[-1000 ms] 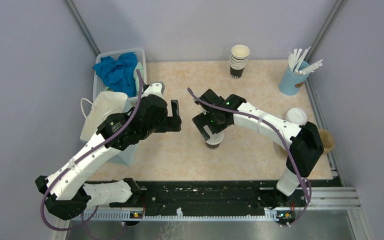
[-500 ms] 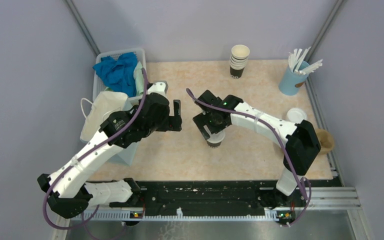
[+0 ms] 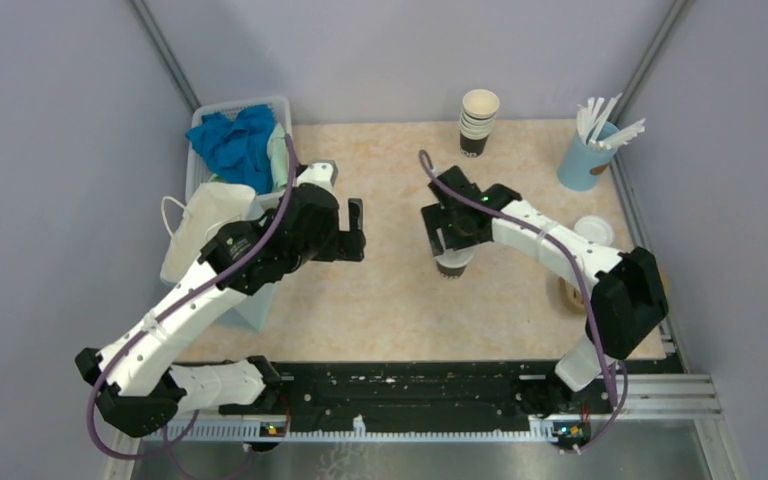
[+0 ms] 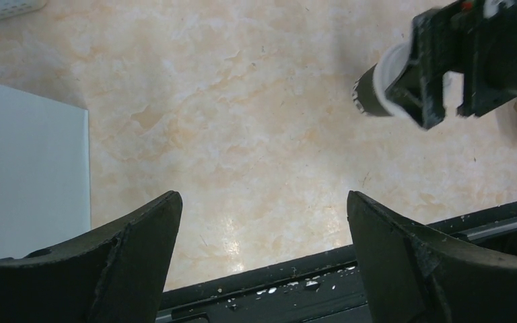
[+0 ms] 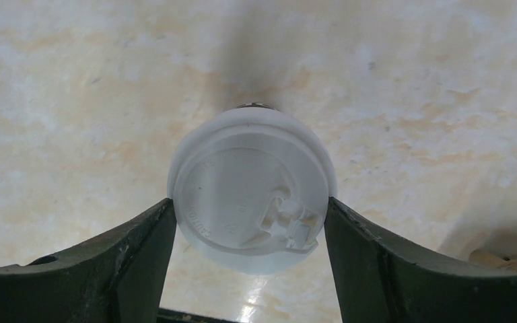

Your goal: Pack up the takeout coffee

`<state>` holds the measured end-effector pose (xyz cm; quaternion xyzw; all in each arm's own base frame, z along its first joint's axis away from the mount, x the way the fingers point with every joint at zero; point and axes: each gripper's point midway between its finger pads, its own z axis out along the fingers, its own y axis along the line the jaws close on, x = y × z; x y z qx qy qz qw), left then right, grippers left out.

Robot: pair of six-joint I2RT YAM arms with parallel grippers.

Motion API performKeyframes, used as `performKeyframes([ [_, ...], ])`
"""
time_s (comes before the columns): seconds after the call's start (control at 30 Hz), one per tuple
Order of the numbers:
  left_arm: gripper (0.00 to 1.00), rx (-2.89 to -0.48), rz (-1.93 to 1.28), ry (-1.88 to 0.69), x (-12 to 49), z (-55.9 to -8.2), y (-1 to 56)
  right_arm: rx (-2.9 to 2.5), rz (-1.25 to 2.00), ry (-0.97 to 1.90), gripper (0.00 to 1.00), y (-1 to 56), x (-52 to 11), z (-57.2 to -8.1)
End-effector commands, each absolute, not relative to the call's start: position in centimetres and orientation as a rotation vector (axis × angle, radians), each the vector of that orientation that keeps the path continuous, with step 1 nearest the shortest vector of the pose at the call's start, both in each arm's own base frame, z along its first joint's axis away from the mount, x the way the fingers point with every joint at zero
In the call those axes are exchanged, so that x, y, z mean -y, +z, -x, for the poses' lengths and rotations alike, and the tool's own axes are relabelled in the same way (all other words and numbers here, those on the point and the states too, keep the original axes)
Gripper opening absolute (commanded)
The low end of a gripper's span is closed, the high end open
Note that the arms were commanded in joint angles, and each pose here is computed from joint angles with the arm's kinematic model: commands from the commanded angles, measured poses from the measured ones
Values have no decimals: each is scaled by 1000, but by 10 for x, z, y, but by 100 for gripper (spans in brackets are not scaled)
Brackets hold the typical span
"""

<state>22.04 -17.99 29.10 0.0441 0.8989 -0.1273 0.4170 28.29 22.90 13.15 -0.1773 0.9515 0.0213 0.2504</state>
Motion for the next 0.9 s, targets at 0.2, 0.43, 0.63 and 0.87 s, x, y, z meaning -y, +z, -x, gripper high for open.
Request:
performKeyframes([
  [0.2, 98, -2195, -148, -353, 194, -237, 311, -2598, -113, -259, 77, 108, -45, -342],
  [0.43, 98, -2199, -184, -359, 204, -245, 312, -2587, -177, -229, 84, 105, -13, -354],
  [0.63, 98, -2205, -204, -376, 213, -250, 311, -2576, -194, -191, 98, 120, -17, -353],
  [0.87, 98, -2201, -212, -423, 219, -249, 315, -2508, -176, -127, 99, 164, -23, -355],
])
